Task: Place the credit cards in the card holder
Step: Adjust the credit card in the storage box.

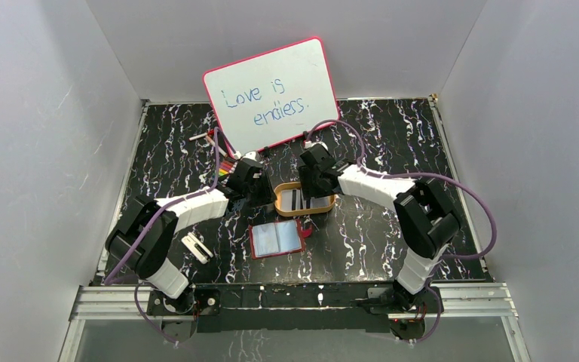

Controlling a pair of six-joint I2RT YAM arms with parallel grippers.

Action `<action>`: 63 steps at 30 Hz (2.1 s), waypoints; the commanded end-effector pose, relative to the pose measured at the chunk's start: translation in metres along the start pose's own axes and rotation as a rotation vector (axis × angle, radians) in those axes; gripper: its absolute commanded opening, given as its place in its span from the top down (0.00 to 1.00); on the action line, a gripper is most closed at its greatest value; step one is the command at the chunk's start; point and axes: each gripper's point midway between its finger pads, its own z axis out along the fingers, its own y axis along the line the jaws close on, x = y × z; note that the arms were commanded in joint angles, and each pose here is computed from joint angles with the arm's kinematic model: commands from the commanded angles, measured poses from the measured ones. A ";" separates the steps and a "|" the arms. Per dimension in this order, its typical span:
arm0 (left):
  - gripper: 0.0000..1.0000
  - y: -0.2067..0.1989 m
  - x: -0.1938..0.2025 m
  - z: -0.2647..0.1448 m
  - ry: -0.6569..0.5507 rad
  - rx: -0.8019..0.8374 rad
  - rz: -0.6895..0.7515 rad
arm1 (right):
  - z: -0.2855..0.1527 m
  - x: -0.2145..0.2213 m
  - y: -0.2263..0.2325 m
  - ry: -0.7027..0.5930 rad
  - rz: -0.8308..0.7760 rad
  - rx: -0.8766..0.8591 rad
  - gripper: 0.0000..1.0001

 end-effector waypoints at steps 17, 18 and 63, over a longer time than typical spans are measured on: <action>0.67 0.001 -0.003 -0.003 -0.013 -0.007 -0.015 | 0.017 -0.004 0.024 0.001 -0.120 0.134 0.02; 0.67 0.001 -0.003 -0.003 -0.014 -0.008 -0.016 | 0.019 -0.002 0.021 0.010 -0.124 0.152 0.02; 0.71 0.007 0.000 0.001 -0.006 -0.034 -0.018 | -0.015 0.015 -0.066 -0.010 -0.051 0.206 0.62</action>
